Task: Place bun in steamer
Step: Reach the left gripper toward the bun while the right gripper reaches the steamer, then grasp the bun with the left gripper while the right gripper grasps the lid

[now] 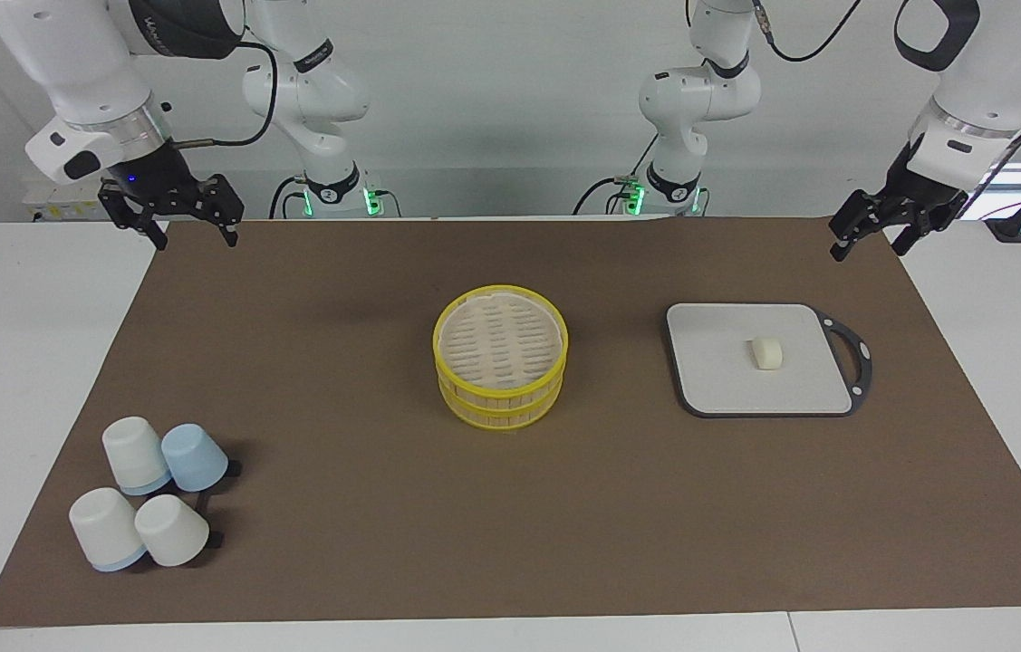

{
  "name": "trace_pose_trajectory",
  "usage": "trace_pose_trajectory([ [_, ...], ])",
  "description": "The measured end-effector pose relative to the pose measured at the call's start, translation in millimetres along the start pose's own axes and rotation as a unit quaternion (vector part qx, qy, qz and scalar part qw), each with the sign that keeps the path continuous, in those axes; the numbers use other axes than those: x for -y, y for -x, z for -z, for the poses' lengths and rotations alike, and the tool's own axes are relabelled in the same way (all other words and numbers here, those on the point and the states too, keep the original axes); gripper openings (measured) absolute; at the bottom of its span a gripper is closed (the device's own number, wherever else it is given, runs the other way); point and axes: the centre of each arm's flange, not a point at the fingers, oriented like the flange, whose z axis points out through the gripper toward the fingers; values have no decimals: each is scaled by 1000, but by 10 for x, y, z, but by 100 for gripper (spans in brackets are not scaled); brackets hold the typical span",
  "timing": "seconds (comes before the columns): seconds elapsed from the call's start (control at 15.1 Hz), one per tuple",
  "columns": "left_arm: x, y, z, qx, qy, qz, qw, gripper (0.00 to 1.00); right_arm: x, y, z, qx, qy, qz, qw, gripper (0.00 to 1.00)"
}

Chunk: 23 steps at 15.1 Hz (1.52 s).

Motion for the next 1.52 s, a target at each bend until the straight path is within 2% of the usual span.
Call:
trace_pose_trajectory([
  [0.33, 80, -32, -756, -2, -2, 3, 1000, 100, 484, 24, -37, 5, -1, 17, 1000, 100],
  [0.6, 272, 79, -1453, 3, -5, -4, 1000, 100, 1365, 47, -88, -9, -2, -13, 1000, 100],
  [0.99, 165, 252, -2373, 20, -6, -23, 1000, 100, 2531, -119, -585, -12, -9, -62, 998, 100],
  [1.26, -67, 270, -2694, 26, -7, -45, 999, 100, 3407, -203, -860, -11, -15, -79, 997, 100],
  [1.52, -20, 418, -2915, 31, -8, -42, 999, 100, 3884, -474, -1025, -12, -27, -85, 996, 100],
])
